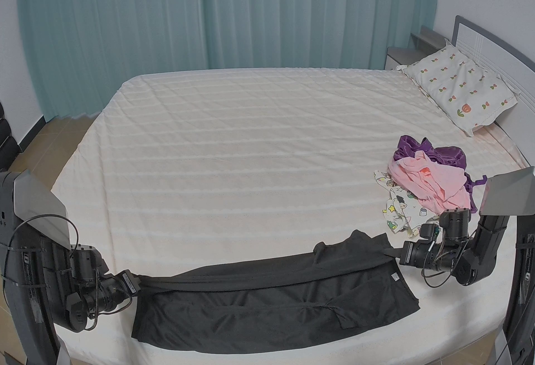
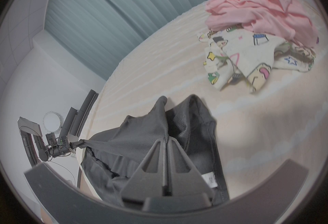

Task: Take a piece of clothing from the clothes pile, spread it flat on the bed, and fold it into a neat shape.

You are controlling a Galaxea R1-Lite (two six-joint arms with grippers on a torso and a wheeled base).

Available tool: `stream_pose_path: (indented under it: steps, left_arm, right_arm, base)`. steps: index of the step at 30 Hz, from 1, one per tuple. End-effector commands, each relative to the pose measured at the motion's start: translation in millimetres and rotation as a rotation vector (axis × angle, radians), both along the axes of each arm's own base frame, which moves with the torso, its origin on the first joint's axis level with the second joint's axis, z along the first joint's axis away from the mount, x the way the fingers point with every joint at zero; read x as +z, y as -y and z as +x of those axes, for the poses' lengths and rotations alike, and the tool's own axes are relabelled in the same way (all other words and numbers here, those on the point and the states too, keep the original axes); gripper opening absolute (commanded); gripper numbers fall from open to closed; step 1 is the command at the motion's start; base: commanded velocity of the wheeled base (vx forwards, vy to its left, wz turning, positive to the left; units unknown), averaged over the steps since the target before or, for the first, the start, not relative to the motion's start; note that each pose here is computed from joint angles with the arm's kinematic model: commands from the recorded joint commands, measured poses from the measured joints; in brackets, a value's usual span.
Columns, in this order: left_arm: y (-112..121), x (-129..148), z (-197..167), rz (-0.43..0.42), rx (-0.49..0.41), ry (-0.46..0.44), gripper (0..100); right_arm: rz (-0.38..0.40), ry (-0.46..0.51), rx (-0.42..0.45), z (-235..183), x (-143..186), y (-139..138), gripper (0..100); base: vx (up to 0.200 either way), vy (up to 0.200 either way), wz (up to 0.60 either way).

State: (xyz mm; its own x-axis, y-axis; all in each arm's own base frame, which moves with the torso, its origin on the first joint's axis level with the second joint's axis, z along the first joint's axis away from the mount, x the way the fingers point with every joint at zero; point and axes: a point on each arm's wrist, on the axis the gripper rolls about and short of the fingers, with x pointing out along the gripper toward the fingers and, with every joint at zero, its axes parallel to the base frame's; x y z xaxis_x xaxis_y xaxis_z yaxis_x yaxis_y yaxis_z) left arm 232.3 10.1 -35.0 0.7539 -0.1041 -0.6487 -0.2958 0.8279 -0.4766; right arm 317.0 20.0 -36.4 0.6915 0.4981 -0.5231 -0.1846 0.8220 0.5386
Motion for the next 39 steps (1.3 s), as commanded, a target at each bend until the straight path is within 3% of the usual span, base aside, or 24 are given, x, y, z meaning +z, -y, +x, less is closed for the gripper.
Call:
stream_pose_path:
  steps: [1, 8, 9, 17, 21, 24, 27, 33, 39]
  left_arm:
    - [4, -11, -7, -0.002, -0.020, -0.062, 0]
    - [14, -23, -16, 0.041, -0.094, -0.135, 0]
    - [14, -24, -17, 0.043, -0.097, -0.138, 100]
    - [14, -23, -19, 0.041, -0.090, -0.147, 100]
    - [12, -18, -16, -0.002, -0.048, -0.122, 100]
    - [5, 4, -4, -0.143, 0.071, -0.009, 100]
    - [-4, 23, 3, -0.265, 0.123, 0.076, 100]
    - [-18, 31, 4, -0.352, 0.186, 0.107, 100]
    - [-22, 31, 1, -0.383, 0.186, 0.094, 100]
  right_arm:
    - [-0.006, -0.042, 0.009, -7, -8, -1, 0]
    - [-0.010, -0.080, 0.015, -10, -11, -2, 0]
    - [-0.011, -0.094, 0.015, -11, -11, -2, 100]
    - [-0.030, -0.086, -0.024, -10, -8, 0, 100]
    - [-0.003, -0.045, -0.071, -7, 10, 2, 100]
    - [0.066, -0.054, -0.073, -7, 23, -18, 100]
    - [0.065, -0.059, -0.095, 2, 19, -43, 100]
    - [-0.022, -0.085, -0.147, 27, -10, -72, 100]
    - [-0.056, -0.093, -0.163, 32, -14, -72, 100]
  base:
    - [0.000, 0.000, 0.00]
    - [0.000, 0.000, 0.00]
    - [0.000, 0.000, 0.00]
    - [0.000, 0.000, 0.00]
    - [0.000, 0.000, 0.00]
    - [0.000, 0.000, 0.00]
    - [0.000, 0.000, 0.00]
    - [0.000, 0.000, 0.00]
    - [0.000, 0.000, 0.00]
